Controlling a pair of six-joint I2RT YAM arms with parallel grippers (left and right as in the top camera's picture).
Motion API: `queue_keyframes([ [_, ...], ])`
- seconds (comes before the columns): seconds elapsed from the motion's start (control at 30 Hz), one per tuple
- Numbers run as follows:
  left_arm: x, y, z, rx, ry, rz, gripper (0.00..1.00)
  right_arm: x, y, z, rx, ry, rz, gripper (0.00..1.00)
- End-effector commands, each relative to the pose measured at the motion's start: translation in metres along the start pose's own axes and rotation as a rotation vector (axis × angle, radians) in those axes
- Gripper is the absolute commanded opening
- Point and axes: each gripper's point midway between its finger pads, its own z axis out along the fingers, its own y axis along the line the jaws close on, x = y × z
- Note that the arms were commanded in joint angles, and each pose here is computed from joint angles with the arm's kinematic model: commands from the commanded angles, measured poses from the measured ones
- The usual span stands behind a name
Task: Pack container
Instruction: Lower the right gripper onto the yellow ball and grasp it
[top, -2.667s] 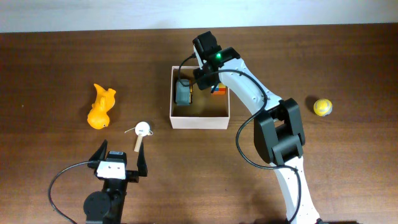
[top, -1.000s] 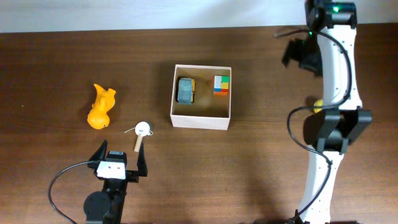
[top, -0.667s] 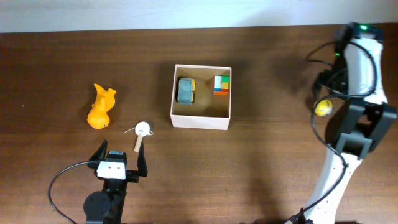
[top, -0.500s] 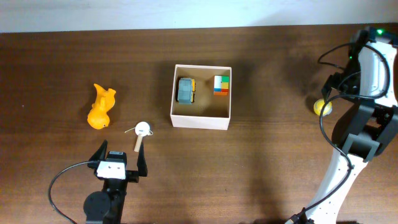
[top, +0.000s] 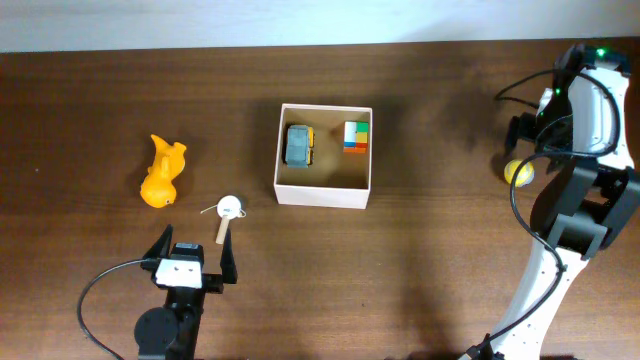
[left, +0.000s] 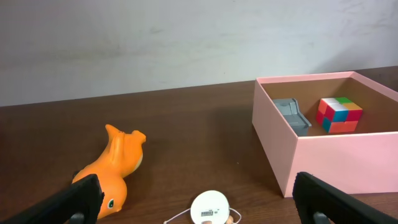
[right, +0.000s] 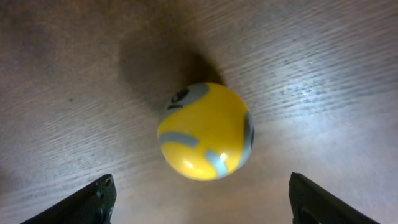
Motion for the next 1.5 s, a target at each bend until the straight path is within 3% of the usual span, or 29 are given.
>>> queue_keyframes([
  [0.0,0.002,-0.001,0.0,0.006,-0.002,0.015,0.99,0.006,-0.002,0.0,-0.01,-0.005,-0.026,0.83],
  [0.23,0.002,-0.001,0.0,0.006,-0.002,0.015,0.99,0.005,-0.003,0.031,-0.009,0.01,-0.065,0.8],
  [0.3,0.002,-0.001,0.0,0.006,-0.002,0.015,0.99,0.003,-0.003,0.032,-0.01,0.003,-0.062,0.72],
  [0.33,0.002,-0.001,0.0,0.006,-0.002,0.015,0.99,0.002,-0.003,0.032,-0.011,-0.001,-0.062,0.62],
  [0.4,0.002,-0.001,0.0,0.006,-0.002,0.015,0.99,0.001,-0.003,0.032,-0.011,-0.007,-0.062,0.52],
  [0.6,0.002,-0.001,0.0,0.006,-0.002,0.015,0.99,-0.001,-0.003,0.032,-0.012,-0.014,-0.062,0.39],
  [1.2,0.002,-0.001,0.0,0.006,-0.002,0.015,0.99,-0.003,0.016,0.022,-0.12,-0.026,-0.069,0.32],
  [1.47,0.002,-0.001,0.0,0.006,-0.002,0.015,0.99,-0.003,0.044,0.001,-0.285,-0.045,-0.123,0.32],
])
